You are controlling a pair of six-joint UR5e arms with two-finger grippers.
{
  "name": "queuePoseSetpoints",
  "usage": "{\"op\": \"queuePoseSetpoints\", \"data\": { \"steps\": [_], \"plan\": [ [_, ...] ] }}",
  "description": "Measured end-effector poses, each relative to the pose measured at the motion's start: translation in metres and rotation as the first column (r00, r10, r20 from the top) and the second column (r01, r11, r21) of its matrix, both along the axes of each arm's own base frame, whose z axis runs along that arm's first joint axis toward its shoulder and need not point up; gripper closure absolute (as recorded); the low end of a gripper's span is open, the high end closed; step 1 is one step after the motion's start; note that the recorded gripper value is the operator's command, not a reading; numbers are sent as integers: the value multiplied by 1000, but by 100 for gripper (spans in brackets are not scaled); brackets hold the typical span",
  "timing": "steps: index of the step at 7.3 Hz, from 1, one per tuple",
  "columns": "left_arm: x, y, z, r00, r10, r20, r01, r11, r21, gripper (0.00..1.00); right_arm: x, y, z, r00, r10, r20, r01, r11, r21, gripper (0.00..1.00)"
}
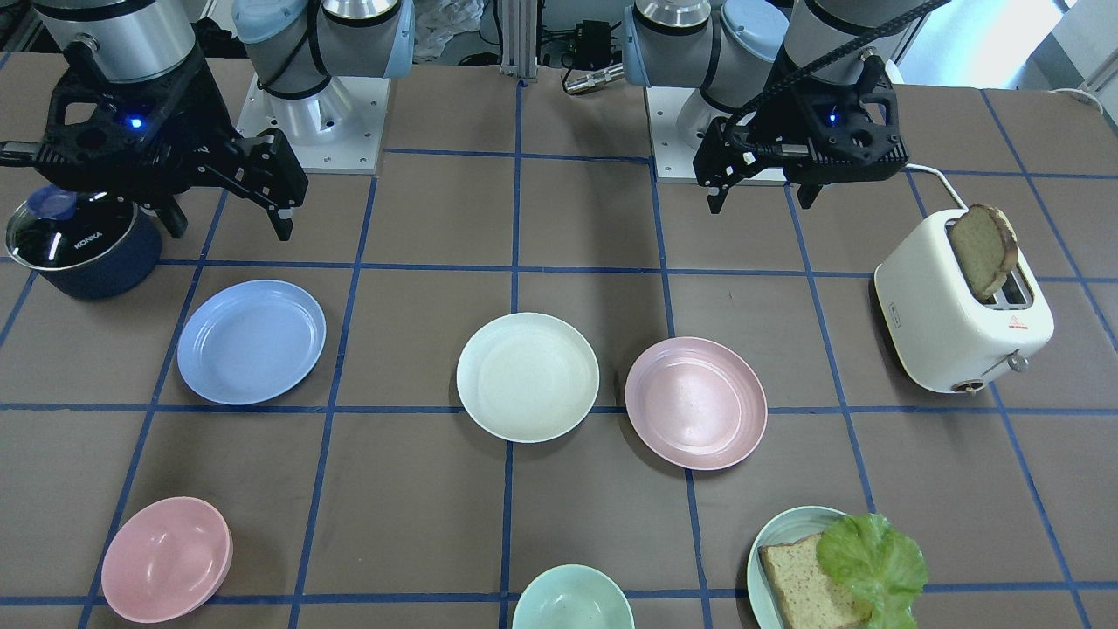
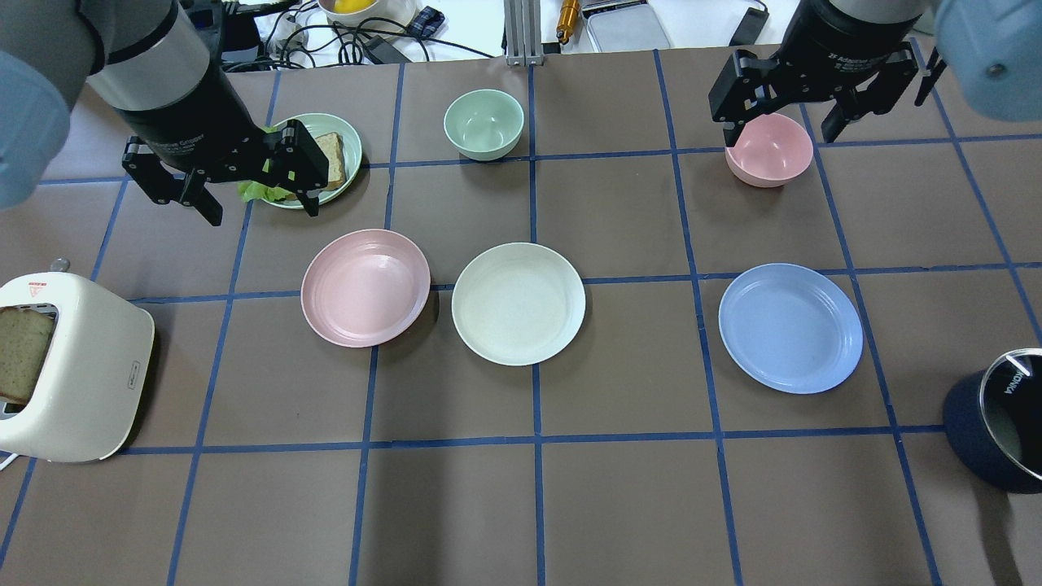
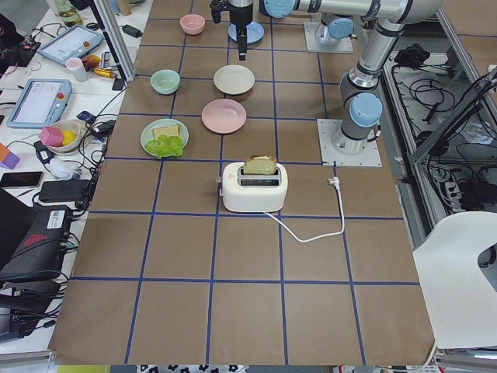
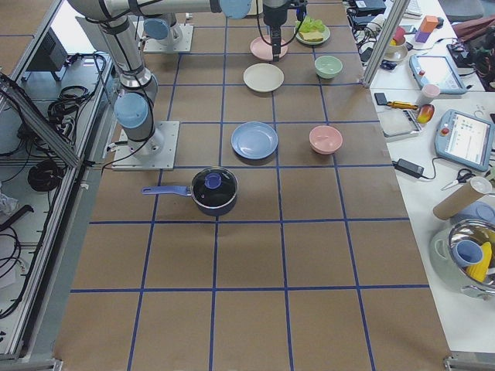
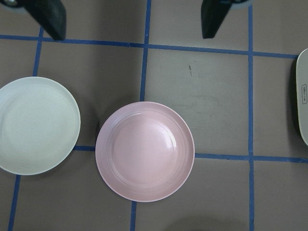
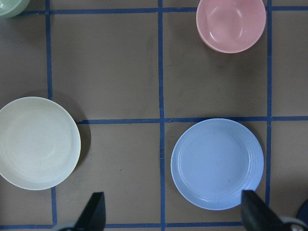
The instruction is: Stack three plates with pink and blue
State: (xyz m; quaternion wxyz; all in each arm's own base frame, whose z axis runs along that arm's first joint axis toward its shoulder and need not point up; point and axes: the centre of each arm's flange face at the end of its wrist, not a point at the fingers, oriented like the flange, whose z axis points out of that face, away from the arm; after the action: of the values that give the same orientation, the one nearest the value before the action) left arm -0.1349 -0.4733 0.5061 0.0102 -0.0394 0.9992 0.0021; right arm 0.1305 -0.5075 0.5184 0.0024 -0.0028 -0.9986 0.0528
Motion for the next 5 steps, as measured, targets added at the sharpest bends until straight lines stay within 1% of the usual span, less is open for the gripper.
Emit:
{"op": "queuePoseSetpoints", "data": {
  "steps": [5],
  "plan": [
    [1, 0, 1, 1000, -2, 2, 2, 1000, -1, 0, -1, -1, -2, 1000, -2, 0, 2, 1000, 5, 0]
  ]
}}
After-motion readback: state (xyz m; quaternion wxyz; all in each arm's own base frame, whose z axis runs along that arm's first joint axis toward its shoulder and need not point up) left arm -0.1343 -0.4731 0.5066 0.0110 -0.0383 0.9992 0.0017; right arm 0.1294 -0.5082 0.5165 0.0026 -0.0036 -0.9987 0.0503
